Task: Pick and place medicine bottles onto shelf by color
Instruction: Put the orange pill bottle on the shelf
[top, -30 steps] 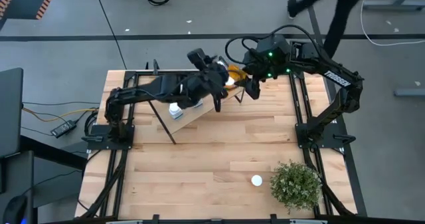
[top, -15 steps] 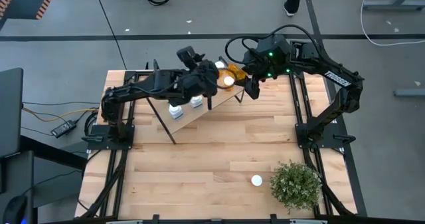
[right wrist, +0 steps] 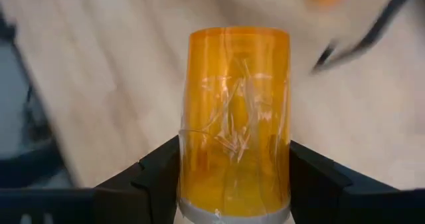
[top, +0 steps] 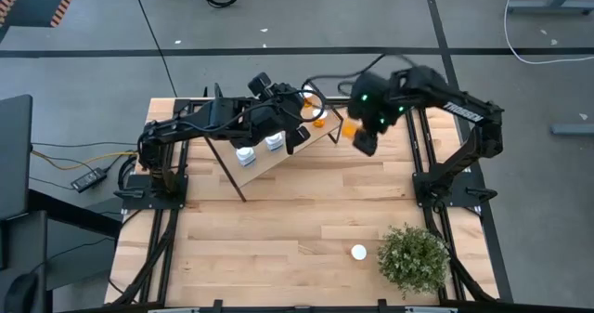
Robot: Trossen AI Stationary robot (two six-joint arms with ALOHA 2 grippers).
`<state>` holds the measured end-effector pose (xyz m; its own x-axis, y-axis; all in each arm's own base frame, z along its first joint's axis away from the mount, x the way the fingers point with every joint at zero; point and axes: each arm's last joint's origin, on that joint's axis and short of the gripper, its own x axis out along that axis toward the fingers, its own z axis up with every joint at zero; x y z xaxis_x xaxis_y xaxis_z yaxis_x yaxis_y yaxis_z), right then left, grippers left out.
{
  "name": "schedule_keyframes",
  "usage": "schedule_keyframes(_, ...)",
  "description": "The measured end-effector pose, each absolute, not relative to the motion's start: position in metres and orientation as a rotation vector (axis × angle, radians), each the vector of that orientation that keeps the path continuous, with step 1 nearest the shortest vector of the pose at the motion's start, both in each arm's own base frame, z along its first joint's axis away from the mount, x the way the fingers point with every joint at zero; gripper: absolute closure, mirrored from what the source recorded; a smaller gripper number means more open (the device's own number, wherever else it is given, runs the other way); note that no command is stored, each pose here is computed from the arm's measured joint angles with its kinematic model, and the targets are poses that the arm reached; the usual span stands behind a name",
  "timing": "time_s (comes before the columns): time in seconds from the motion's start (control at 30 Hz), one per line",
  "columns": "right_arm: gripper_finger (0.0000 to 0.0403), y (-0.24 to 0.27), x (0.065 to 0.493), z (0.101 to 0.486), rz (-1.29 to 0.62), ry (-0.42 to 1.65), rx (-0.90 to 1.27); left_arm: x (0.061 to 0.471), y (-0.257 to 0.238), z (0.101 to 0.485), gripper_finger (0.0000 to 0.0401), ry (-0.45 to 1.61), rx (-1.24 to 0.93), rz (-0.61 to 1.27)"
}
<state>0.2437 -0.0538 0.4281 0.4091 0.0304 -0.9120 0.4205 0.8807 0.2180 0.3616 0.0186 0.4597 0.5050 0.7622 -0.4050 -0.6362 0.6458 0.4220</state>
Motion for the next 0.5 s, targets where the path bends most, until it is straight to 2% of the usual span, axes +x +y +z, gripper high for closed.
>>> schedule_keyframes(0.13, 0.0174, -0.044, 0.245, 0.390, -0.161, 1.301, 0.544, 0.362, 0.018, 0.460, 0.0204, 0.590, 0.217, 0.854)
schedule_keyframes(0.27, 0.0174, -0.032, 0.250, 0.328, -0.082, 1.544, 0.588, 0.362, 0.015, 0.460, 0.0207, 0.586, 0.213, 0.849)
schedule_keyframes(0.5, 0.0174, -0.020, 0.225, 0.244, -0.001, 1.858, 0.712, 0.362, 0.008, 0.460, 0.0211, 0.582, 0.216, 0.831)
